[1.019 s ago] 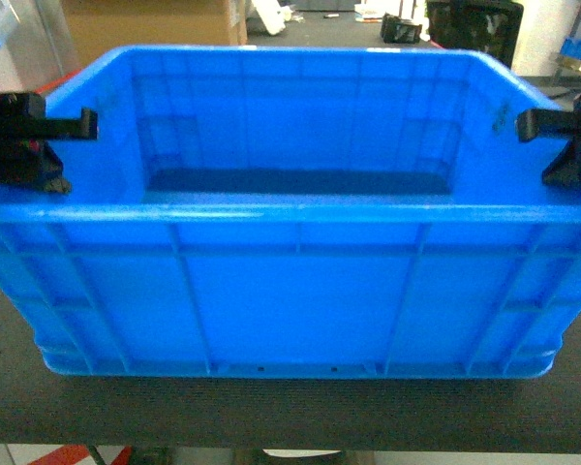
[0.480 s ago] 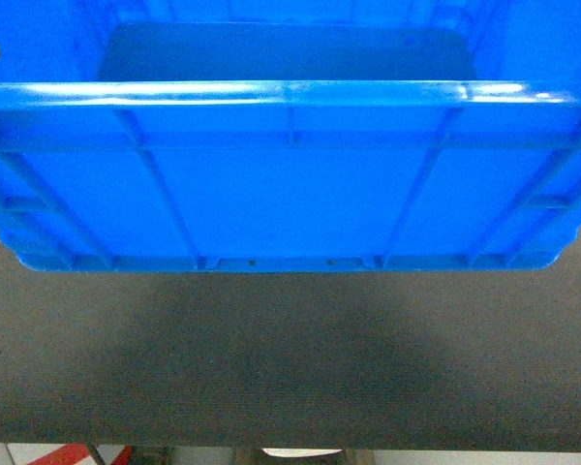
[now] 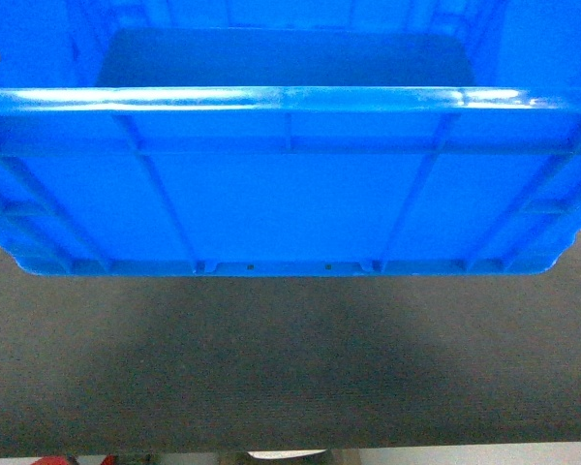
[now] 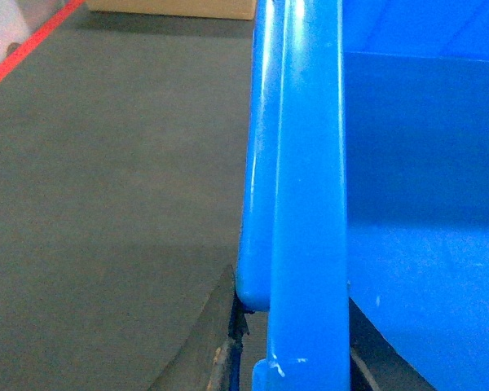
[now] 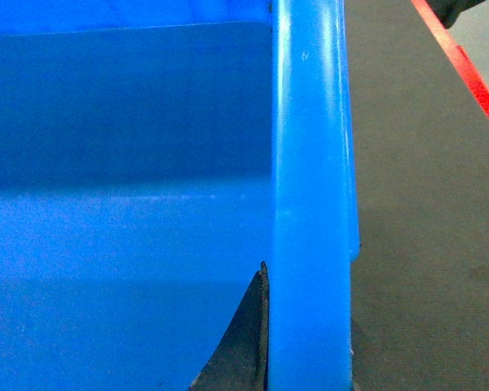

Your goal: Place box next to blue box on left shelf

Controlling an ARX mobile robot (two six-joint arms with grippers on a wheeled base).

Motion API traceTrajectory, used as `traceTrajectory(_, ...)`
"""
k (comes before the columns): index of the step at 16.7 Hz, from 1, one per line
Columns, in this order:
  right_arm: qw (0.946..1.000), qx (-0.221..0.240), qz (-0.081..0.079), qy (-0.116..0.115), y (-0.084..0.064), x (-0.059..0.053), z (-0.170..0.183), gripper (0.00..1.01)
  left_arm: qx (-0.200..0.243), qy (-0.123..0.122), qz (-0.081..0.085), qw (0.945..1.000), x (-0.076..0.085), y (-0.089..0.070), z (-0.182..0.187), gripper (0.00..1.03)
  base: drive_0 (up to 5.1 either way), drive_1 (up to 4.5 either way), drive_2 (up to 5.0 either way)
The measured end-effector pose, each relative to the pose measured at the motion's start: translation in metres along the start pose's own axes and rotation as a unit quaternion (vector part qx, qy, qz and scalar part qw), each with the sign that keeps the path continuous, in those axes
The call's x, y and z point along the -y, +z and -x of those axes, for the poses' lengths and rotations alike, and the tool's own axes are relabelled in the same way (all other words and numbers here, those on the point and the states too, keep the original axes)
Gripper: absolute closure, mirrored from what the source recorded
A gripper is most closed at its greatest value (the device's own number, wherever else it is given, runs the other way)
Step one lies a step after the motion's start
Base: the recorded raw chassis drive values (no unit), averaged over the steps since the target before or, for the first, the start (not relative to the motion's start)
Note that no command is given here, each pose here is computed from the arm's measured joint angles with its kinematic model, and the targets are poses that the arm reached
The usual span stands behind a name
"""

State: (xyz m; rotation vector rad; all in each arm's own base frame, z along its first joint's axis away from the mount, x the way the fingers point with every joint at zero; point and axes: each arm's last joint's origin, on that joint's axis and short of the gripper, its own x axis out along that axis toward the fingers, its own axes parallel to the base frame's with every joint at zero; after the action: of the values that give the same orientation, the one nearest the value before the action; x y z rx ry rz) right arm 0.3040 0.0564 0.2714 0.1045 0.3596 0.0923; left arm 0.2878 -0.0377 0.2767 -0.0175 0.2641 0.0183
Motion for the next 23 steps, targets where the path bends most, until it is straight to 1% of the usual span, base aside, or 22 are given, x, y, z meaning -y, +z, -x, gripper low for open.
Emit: traceTrajectory(23,1.0000,0.000,0.000,-0.001,0.0000,0.0003,0.0000,0.93,0.002,0.000,0.002,1.0000,0.0001,0.0004,0.0000,0.86,-1.6,-1.61,-1.6)
